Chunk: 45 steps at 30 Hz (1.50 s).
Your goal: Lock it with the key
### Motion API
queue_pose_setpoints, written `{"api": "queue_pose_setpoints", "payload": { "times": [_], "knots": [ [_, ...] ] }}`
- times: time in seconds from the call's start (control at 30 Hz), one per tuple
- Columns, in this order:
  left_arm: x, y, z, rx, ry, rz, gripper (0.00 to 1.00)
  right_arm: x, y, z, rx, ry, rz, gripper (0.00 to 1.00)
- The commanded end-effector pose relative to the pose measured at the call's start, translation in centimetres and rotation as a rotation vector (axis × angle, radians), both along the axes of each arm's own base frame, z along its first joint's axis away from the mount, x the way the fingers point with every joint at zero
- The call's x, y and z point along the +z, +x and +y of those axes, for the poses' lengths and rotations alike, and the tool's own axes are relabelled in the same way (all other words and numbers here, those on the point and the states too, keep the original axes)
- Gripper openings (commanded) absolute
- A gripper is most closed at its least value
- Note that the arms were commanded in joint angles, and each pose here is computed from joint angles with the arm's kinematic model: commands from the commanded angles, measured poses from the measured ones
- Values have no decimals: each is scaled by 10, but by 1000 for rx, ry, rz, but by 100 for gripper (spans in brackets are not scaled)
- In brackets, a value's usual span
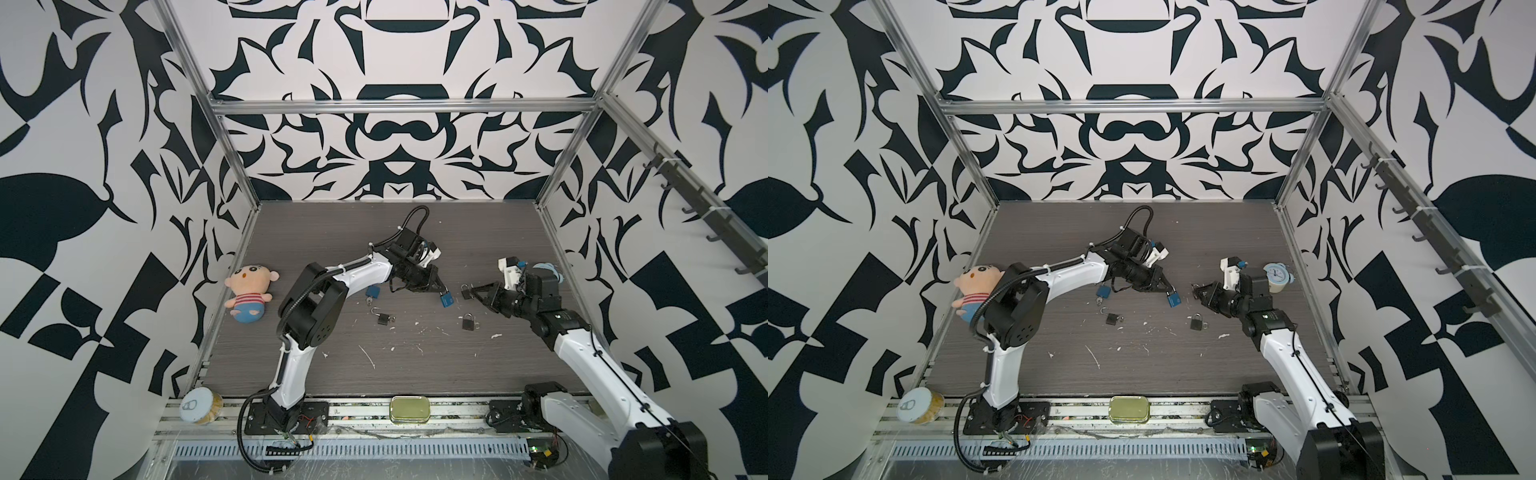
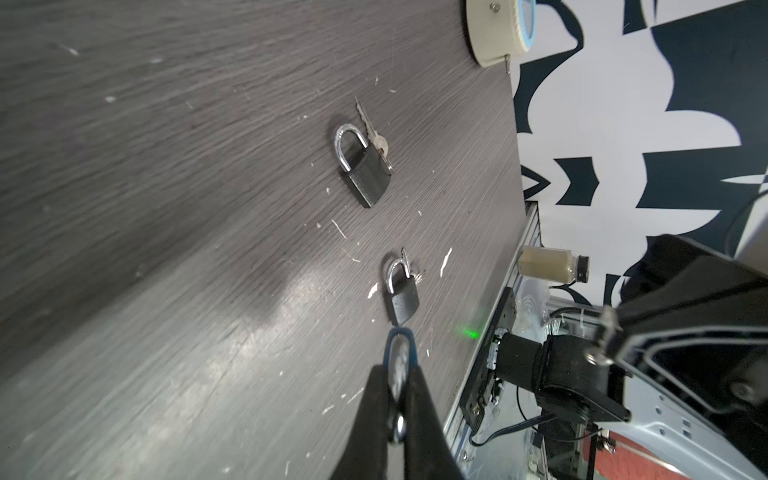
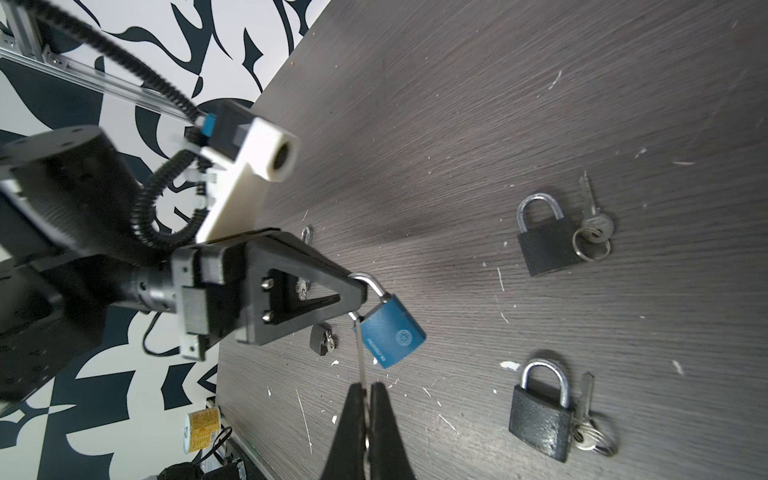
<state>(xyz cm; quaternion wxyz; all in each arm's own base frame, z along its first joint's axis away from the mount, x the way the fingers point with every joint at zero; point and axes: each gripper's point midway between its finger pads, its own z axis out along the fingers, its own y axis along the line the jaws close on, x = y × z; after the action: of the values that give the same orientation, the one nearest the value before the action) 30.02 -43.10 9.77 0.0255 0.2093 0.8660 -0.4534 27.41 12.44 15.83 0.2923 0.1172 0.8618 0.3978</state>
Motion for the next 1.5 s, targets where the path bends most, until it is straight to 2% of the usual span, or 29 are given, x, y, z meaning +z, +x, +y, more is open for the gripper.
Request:
{"api": "queue_pose_setpoints", "payload": {
  "times": [0.0,0.5,0.67,0.9,1.03,1.2,1.47],
  "knots": [
    [-5,-6,-8,-80,-8,33,0,2,5,-2,7,-31,-44,0],
    [-50,2,-8,-92,63,89,0,-25,17,1,27,-45,1,0],
    [-56,9,-6,-69,67,99,17,-40,23,-4,16,-95,22,0],
    [-54,28,7,29,71,66,31,-50,28,-1,19,-156,27,0],
    [-36,41,18,100,10,41,34,-53,32,2,21,-216,13,0],
    [2,45,29,141,-57,-48,35,-60,38,10,33,-241,13,0],
    [75,30,54,200,-152,-217,36,-84,51,19,39,-287,38,0]
  ]
}}
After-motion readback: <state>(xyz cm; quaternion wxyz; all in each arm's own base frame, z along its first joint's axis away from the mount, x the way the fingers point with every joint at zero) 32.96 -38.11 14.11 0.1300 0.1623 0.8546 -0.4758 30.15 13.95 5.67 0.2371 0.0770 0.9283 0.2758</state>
